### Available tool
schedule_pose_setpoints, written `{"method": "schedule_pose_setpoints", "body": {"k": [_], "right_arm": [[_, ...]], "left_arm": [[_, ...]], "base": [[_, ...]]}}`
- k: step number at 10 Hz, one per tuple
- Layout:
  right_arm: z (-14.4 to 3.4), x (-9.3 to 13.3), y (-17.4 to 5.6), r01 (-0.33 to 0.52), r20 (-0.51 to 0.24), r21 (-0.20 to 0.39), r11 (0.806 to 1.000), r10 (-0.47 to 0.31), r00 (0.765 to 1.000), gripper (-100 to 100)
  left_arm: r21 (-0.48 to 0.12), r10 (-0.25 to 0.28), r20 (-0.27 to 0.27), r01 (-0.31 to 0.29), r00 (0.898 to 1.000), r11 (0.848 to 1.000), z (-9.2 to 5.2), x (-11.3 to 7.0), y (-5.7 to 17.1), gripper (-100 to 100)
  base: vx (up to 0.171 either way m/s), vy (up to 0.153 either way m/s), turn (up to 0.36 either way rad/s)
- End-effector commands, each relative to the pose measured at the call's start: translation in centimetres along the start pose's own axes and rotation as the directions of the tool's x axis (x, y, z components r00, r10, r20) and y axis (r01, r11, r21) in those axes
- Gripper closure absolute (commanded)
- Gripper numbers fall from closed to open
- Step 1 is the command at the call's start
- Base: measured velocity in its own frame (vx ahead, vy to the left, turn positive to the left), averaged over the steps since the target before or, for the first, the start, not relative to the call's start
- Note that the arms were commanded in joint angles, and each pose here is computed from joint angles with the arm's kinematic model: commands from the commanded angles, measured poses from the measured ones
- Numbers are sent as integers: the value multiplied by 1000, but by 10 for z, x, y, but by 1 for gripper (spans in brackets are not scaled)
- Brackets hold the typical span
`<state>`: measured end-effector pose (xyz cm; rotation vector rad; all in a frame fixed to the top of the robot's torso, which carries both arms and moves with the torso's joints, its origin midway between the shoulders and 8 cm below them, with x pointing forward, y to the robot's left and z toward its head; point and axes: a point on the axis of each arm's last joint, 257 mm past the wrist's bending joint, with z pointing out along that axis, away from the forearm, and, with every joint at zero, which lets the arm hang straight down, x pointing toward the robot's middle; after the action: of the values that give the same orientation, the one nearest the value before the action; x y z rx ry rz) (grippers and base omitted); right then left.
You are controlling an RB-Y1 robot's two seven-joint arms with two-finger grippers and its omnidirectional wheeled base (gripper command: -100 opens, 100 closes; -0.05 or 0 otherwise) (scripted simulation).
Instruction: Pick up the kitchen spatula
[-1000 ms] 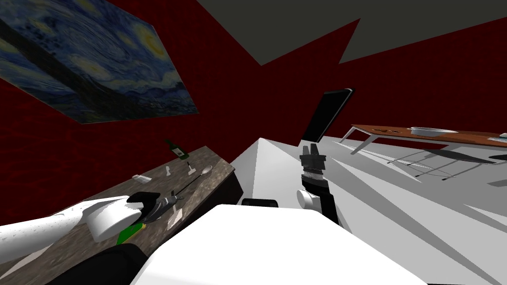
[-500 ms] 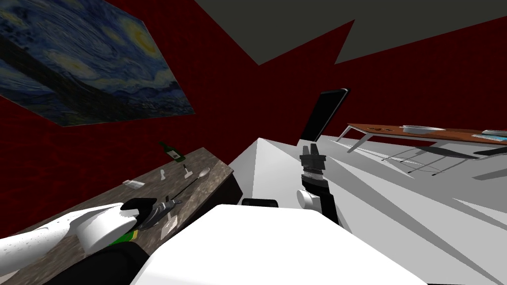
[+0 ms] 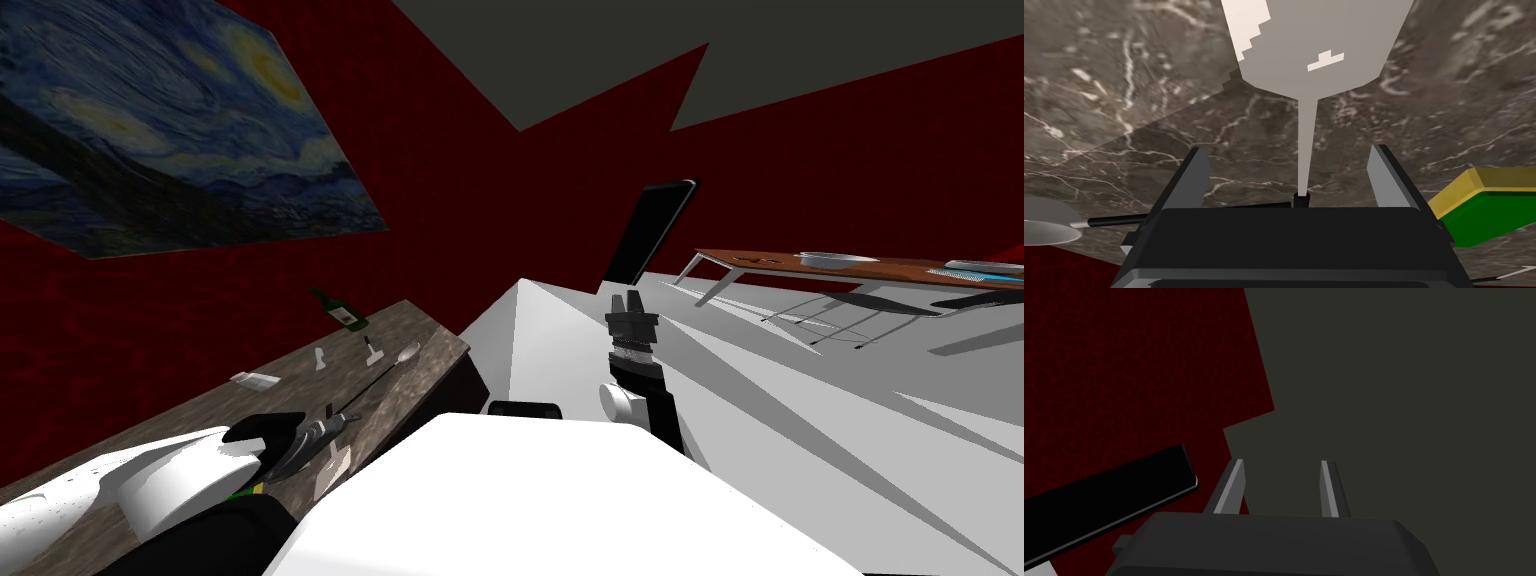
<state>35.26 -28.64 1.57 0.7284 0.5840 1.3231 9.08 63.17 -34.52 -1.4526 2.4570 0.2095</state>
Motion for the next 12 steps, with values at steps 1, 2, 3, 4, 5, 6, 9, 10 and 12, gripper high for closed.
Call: {"method": "schedule_pose_setpoints", "body": {"k": [1,2,3,4,5,6,9,10,12], "right_arm": [[0,0,0,0,0,0,1000,0,1000,0],[0,0,0,0,0,0,1000,0,1000,0],[0,0,0,0,0,0,1000,0,1000,0],[0,0,0,0,0,0,1000,0,1000,0],[0,0,0,0,0,0,1000,0,1000,0],[0,0,0,0,0,0,1000,0,1000,0],[0,0,0,0,0,0,1000,0,1000,0],[0,0,0,0,0,0,1000,0,1000,0],[0,0,0,0,0,0,1000,0,1000,0]], "left_arm": [[-4,-4,0,4,1000,1000,-1,3,6,-100],[-7,-12,0,12,1000,1000,0,8,15,-100],[-10,-21,1,21,1000,1000,0,13,23,-100],[-13,-29,2,29,1000,999,0,19,31,-100],[-18,-33,4,33,999,999,0,23,39,-100],[-22,-41,7,41,999,999,0,28,47,-100],[-19,-37,5,37,999,999,1,26,44,100],[-26,-37,4,38,999,999,0,26,47,100],[-25,-38,4,38,999,999,0,26,46,100]], "base": [[29,16,-25],[24,12,-64],[35,19,-101],[49,16,-96],[50,12,-83],[44,24,-87],[5,7,4],[0,0,0],[0,0,0]]}}
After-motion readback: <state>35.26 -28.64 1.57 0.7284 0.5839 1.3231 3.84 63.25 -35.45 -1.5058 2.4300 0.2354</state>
